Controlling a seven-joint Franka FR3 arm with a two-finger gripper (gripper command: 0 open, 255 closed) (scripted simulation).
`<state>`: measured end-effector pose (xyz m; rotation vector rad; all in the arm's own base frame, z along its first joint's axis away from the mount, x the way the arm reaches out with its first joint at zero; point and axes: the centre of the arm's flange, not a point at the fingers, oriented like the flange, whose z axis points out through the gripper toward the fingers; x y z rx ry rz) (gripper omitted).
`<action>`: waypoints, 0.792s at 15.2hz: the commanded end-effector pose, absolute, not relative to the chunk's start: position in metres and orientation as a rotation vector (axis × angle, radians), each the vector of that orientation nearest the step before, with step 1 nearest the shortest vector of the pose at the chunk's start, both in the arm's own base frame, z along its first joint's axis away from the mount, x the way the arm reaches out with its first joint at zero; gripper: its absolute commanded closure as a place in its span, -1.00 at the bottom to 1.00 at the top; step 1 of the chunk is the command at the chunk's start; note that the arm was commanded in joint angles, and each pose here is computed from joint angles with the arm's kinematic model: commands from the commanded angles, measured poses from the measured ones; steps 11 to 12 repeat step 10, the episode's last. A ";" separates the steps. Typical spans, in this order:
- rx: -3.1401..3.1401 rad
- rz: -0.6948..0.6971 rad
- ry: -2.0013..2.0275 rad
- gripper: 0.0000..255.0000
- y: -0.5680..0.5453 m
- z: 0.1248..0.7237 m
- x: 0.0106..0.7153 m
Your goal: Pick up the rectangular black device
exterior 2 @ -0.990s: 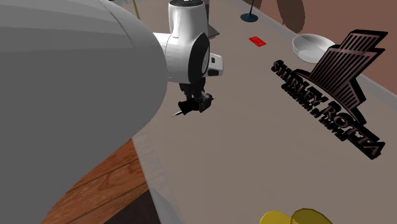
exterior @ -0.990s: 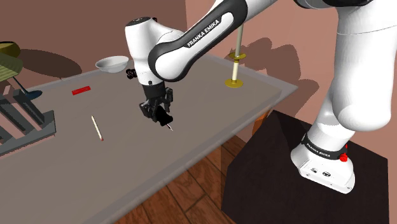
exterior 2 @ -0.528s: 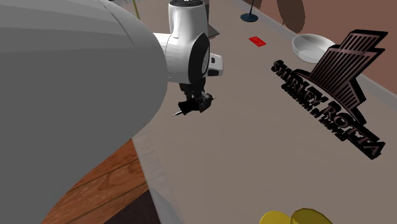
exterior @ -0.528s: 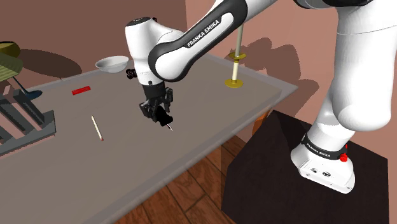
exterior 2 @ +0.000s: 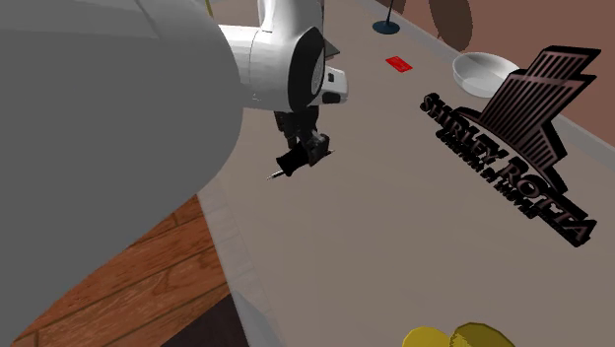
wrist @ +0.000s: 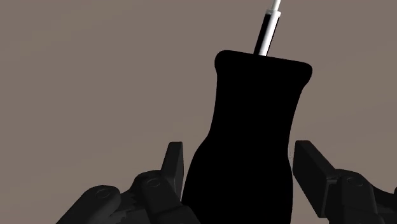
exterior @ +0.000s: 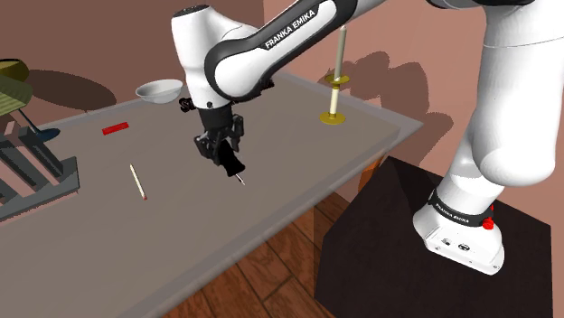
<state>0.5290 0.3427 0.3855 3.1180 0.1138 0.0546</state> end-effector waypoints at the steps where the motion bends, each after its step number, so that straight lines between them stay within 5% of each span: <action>1: 3.118 0.054 0.114 1.00 0.341 0.397 0.529; 12: 3.118 0.054 0.114 1.00 0.341 0.434 0.529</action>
